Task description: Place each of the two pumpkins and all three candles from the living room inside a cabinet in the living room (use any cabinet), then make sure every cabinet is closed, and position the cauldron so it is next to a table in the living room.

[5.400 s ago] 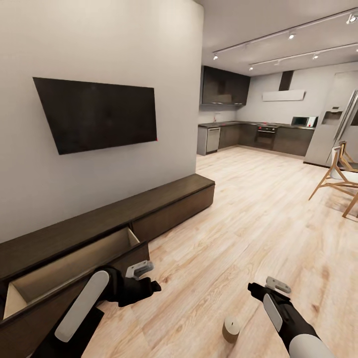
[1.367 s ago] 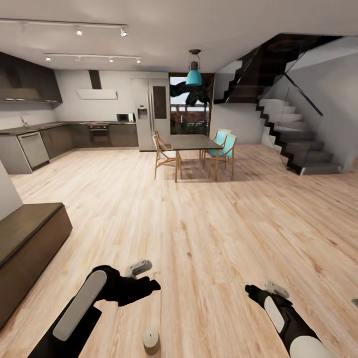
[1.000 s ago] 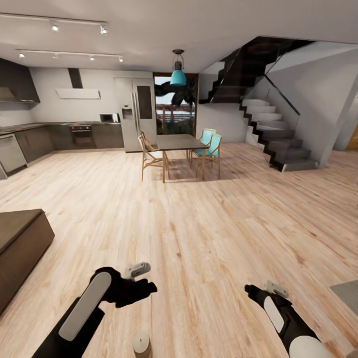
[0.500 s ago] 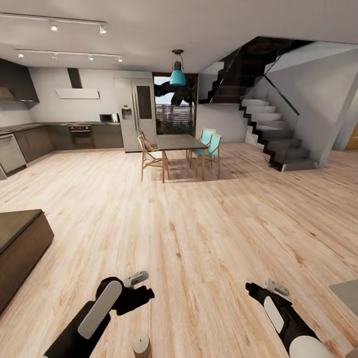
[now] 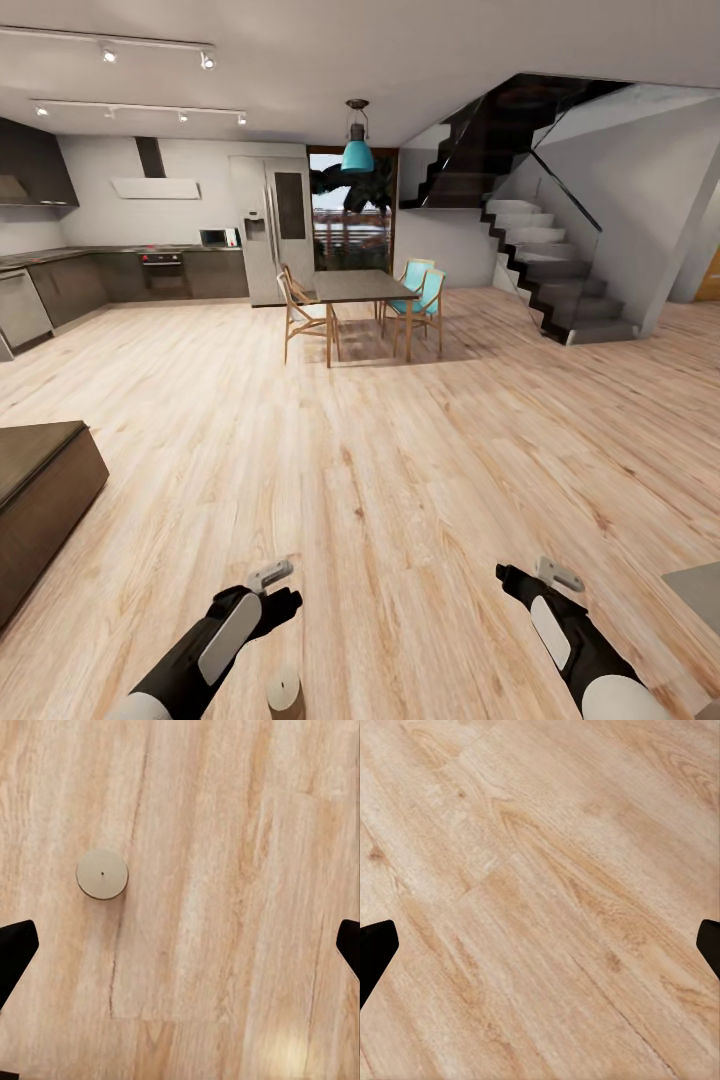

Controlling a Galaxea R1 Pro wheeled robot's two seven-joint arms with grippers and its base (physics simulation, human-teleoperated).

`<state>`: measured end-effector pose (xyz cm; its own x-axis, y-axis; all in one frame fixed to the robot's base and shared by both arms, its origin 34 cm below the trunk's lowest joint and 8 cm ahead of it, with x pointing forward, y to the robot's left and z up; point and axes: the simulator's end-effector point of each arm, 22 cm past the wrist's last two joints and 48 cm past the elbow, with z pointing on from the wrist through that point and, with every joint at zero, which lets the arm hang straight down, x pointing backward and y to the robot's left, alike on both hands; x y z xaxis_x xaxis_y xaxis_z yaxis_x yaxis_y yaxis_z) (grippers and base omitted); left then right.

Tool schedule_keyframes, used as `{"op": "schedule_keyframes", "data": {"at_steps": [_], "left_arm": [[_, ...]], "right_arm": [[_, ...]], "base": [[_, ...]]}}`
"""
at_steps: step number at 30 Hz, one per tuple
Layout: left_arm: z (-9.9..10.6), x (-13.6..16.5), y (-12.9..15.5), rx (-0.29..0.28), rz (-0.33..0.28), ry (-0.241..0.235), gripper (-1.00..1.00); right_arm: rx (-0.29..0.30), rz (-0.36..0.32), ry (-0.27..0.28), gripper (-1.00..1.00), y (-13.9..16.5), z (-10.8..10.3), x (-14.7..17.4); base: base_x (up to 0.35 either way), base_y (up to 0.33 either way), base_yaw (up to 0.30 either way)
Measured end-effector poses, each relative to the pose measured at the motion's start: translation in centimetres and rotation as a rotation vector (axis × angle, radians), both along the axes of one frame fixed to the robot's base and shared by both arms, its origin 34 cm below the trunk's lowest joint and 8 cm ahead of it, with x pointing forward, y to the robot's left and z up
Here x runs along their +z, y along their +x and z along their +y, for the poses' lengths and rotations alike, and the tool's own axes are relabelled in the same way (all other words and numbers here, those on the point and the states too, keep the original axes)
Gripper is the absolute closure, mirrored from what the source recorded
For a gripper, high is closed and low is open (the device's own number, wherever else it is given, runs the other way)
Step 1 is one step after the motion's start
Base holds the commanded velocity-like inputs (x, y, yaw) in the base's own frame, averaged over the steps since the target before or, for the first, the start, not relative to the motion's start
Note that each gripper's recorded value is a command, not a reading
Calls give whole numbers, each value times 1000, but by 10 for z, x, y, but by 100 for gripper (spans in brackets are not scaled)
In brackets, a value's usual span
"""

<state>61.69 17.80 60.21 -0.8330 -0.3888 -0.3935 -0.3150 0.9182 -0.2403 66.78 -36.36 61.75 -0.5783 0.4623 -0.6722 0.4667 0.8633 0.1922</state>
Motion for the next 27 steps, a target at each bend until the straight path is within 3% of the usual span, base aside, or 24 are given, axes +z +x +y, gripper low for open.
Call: {"op": "schedule_keyframes", "data": {"at_steps": [7, 27], "left_arm": [[6, -6, 2, 35, -9, 9, -100], [14, -19, 4, 49, -21, 26, -100]], "right_arm": [[0, 0, -1, -100, 0, 0, 0], [11, -9, 2, -100, 3, 2, -10]], "base": [[0, 0, 0], [0, 0, 0]]}}
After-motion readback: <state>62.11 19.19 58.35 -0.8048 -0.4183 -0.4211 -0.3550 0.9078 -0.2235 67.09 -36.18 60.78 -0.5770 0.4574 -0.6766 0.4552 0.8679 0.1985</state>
